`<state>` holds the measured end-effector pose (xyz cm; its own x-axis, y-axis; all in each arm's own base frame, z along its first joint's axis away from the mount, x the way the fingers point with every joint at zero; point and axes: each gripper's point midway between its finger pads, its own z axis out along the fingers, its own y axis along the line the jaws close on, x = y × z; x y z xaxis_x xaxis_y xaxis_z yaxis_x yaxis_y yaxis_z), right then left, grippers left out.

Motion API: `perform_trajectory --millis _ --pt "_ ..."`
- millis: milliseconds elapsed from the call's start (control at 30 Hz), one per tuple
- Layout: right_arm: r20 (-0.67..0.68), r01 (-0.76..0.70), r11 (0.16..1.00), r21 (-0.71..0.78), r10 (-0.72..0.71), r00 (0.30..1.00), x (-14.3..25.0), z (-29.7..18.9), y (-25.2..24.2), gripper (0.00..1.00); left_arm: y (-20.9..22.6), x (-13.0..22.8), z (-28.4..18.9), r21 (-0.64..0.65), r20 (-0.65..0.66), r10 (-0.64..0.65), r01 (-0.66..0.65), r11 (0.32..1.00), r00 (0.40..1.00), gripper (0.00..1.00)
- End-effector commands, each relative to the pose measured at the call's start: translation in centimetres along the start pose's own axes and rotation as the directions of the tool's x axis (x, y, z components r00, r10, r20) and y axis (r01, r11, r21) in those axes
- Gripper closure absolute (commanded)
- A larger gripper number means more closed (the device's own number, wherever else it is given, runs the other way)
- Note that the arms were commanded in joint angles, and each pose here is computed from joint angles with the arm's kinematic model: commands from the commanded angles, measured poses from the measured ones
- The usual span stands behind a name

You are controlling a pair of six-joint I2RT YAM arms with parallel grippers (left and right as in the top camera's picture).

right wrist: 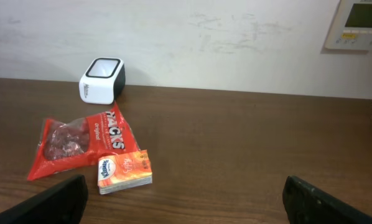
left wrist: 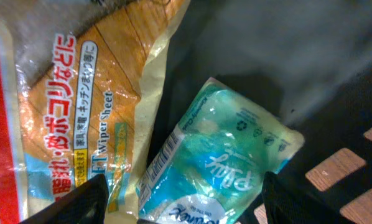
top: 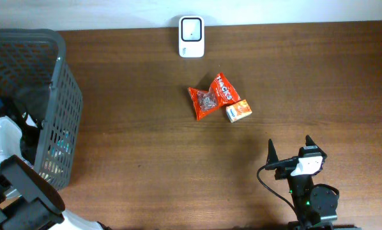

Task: Scan the item barcode
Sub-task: 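Reach the left gripper into the basket and grasp the green pack, then place the green pack next to the orange box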

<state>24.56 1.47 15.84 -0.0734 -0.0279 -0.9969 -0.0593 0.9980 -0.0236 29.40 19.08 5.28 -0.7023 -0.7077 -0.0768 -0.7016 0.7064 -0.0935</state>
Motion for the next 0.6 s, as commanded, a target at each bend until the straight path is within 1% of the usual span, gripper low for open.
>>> perform_trajectory --millis 0,33,67,100,133,200,267,300,333,367,400,433,467,500,533,567 --pt "-0.006 -0.005 1.000 0.010 0.005 1.000 0.3 0.0 -0.2 0.02 -0.5 0.6 1.2 0.018 0.003 0.025 -0.025 1.000 1.000 0.41" --pt "-0.005 -0.005 1.000 0.010 0.005 1.000 0.3 0.0 -0.2 0.01 -0.7 0.6 1.5 0.023 0.010 0.030 -0.030 0.999 1.000 0.59" --pt "-0.006 -0.005 1.000 0.010 0.005 1.000 0.3 0.0 -0.2 0.01 -1.0 0.4 1.5 0.034 0.015 0.031 -0.032 0.999 0.999 0.82" --pt "-0.006 -0.005 1.000 0.010 0.005 1.000 0.3 0.0 -0.2 0.01 -1.3 0.3 1.4 0.051 0.021 0.032 -0.033 0.998 0.999 0.97" --pt "-0.006 -0.005 1.000 0.010 0.005 1.000 0.3 0.0 -0.2 0.02 -1.4 -0.2 1.1 0.057 0.034 0.033 -0.035 0.998 0.999 1.00" --pt "-0.005 -0.005 1.000 0.010 0.005 1.000 0.3 0.0 -0.2 0.01 -2.2 -1.8 -1.3 0.081 0.077 0.036 -0.042 0.996 0.996 1.00" --pt "-0.006 -0.005 1.000 0.010 0.005 1.000 0.3 0.0 -0.2 0.02 -4.5 -5.2 -8.7 0.155 0.207 0.042 -0.076 0.985 0.977 1.00" --pt "-0.006 -0.005 1.000 0.010 0.005 1.000 0.3 0.0 -0.2 0.01 -6.2 -7.4 -16.4 0.207 0.369 0.046 -0.130 0.970 0.928 1.00" --pt "-0.006 -0.005 1.000 0.010 0.005 1.000 0.3 0.0 -0.2 0.01 -6.7 -8.0 -19.5 0.217 0.435 0.046 -0.154 0.964 0.899 1.00" --pt "-0.005 -0.005 1.000 0.010 0.005 1.000 0.3 0.0 -0.2 0.01 -7.2 -8.6 -25.0 0.219 0.550 0.042 -0.193 0.957 0.834 1.00" --pt "-0.006 -0.005 1.000 0.010 0.005 1.000 0.3 0.0 -0.2 0.01 -7.5 -8.1 -29.2 0.232 0.625 0.018 -0.208 0.950 0.780 1.00" --pt "-0.006 -0.005 1.000 0.010 0.005 1.000 0.3 0.0 -0.2 0.02 -8.0 -7.2 -31.6 0.259 0.655 0.004 -0.230 0.938 0.755 1.00" --pt "-0.005 -0.005 1.000 0.010 0.005 1.000 0.3 0.0 -0.2 0.02 -9.7 -5.2 -34.2 0.320 0.685 0.011 -0.314 0.894 0.729 1.00" --pt "-0.006 -0.005 1.000 0.010 0.005 1.000 0.3 0.0 -0.2 0.02 -12.5 -2.4 -36.4 0.402 0.698 0.038 -0.435 0.806 0.715 1.00" --pt "-0.006 -0.005 1.000 0.010 0.005 1.000 0.3 0.0 -0.2 0.01 -15.9 0.9 -38.0 0.472 0.698 0.092 -0.553 0.686 0.710 1.00" --pt "-0.005 -0.005 1.000 0.010 0.005 1.000 0.3 0.0 -0.2 0.01 -18.9 3.2 -38.0 0.491 0.691 0.157 -0.618 0.614 0.705 1.00"
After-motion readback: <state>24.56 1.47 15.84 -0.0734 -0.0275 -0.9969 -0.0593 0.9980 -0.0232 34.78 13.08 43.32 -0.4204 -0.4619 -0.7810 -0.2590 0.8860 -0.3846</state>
